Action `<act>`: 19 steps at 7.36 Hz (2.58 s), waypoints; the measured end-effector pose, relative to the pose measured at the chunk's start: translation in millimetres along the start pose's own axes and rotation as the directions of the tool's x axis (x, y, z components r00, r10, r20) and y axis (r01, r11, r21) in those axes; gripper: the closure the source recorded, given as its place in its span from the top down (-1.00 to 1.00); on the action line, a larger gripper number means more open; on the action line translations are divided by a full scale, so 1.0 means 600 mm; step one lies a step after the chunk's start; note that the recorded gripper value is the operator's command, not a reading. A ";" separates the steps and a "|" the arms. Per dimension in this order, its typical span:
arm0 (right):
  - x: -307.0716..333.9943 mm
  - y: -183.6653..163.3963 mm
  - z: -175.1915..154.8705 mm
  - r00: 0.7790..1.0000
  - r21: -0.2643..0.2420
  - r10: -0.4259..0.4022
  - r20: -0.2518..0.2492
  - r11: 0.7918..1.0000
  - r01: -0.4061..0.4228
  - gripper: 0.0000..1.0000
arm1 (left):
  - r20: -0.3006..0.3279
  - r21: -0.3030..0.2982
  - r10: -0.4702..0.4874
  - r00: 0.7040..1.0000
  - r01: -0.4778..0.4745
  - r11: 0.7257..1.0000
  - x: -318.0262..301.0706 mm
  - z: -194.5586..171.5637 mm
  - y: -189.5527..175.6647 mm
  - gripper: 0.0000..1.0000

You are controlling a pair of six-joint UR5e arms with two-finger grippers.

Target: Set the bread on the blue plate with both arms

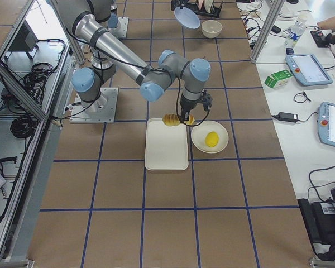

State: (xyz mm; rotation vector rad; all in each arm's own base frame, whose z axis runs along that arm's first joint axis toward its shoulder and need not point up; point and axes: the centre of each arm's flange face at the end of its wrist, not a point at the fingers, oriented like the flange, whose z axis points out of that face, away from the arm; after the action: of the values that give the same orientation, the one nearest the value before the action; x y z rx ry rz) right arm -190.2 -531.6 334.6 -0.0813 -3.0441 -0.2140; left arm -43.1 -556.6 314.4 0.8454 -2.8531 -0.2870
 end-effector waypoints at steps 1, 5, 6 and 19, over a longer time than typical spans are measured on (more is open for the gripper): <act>-0.021 -0.010 -0.016 1.000 0.004 -0.003 0.001 1.000 0.003 -1.00 | -0.016 0.055 -0.008 1.000 0.009 0.998 0.054 0.054 0.046 -1.00; -0.147 -0.039 -0.033 0.999 0.019 -0.044 0.006 0.999 0.043 -1.00 | -0.073 0.177 0.081 0.994 -0.067 0.982 0.183 0.207 0.218 -1.00; -0.182 -0.043 -0.038 0.998 0.030 -0.053 0.020 0.998 0.053 -1.00 | -0.066 0.170 0.083 0.994 -0.071 0.983 0.187 0.226 0.236 -1.00; -0.837 -0.014 0.056 0.952 0.050 0.021 0.304 0.998 -0.038 -1.00 | 0.153 0.095 0.384 0.910 -0.401 0.911 0.187 -0.068 0.154 1.00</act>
State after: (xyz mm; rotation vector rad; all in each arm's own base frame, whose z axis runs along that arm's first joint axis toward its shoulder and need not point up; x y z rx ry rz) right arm 305.8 -558.7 253.7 -0.1706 -3.3498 -0.1248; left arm -176.4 -548.3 384.9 0.2557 -3.1026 -0.1164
